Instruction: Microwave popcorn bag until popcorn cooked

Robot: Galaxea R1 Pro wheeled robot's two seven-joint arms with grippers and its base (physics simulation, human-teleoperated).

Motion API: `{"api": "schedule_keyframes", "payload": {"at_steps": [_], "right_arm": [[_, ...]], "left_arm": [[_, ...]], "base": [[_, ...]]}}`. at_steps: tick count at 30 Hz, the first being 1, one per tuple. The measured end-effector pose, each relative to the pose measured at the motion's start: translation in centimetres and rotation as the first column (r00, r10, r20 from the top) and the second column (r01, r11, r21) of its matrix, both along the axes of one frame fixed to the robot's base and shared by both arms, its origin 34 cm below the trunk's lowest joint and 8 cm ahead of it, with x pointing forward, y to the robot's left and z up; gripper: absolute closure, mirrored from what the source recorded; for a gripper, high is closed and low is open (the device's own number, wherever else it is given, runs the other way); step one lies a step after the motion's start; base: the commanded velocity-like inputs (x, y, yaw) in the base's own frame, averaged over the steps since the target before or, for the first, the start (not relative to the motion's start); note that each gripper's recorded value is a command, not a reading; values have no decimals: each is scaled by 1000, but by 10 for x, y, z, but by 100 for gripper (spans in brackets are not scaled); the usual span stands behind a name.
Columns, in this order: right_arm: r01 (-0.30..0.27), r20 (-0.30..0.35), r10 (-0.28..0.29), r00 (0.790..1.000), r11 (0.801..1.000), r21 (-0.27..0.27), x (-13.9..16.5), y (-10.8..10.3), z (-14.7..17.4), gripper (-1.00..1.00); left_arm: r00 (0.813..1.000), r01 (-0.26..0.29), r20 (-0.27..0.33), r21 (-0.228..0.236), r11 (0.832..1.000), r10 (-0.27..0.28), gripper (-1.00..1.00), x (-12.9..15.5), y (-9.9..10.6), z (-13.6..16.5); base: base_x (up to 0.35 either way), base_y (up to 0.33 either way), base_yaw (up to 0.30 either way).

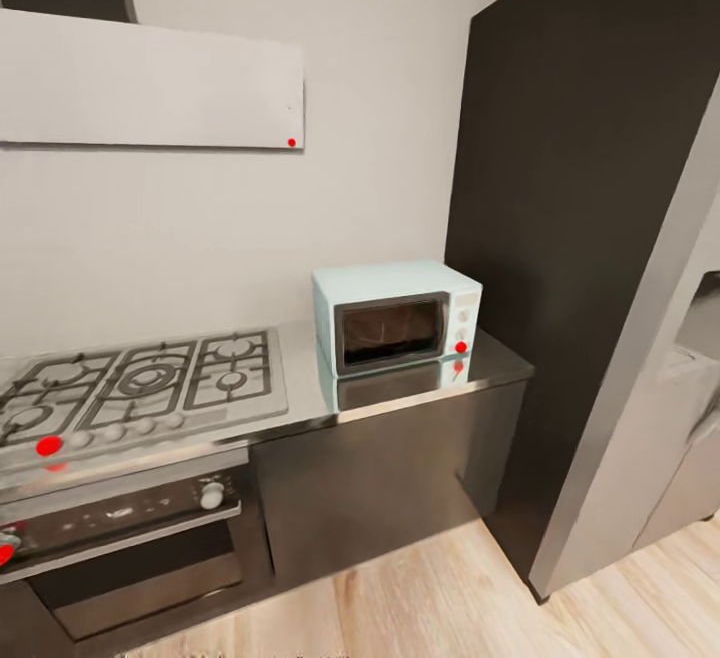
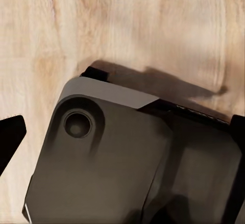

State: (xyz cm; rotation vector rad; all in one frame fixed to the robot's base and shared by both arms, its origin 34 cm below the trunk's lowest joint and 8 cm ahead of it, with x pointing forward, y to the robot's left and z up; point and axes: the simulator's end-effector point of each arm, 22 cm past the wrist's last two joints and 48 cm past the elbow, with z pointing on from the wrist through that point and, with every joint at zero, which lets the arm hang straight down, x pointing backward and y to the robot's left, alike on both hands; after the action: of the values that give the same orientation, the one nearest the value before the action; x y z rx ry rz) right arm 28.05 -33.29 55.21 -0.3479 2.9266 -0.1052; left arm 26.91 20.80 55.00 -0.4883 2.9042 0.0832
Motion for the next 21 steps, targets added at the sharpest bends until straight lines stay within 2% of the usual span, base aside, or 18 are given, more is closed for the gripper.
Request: {"api": "schedule_keyframes", "payload": {"at_steps": [3,8,21], "right_arm": [[0,-2,0,1000,1000,0,-1,0,0,-100],[0,-6,0,1000,1000,1,-2,1,-1,-100],[-2,-3,2,1000,1000,-3,-2,-2,0,-100]], "left_arm": [[1000,0,-2,0,1000,0,-100,-1,0,0],[1000,1,-6,0,1000,-1,-100,-2,0,-1],[1000,3,-9,-4,1000,-3,-100,-3,-1,-1]], "base": [[0,-80,300],[0,-246,254],[0,-284,5]]}}
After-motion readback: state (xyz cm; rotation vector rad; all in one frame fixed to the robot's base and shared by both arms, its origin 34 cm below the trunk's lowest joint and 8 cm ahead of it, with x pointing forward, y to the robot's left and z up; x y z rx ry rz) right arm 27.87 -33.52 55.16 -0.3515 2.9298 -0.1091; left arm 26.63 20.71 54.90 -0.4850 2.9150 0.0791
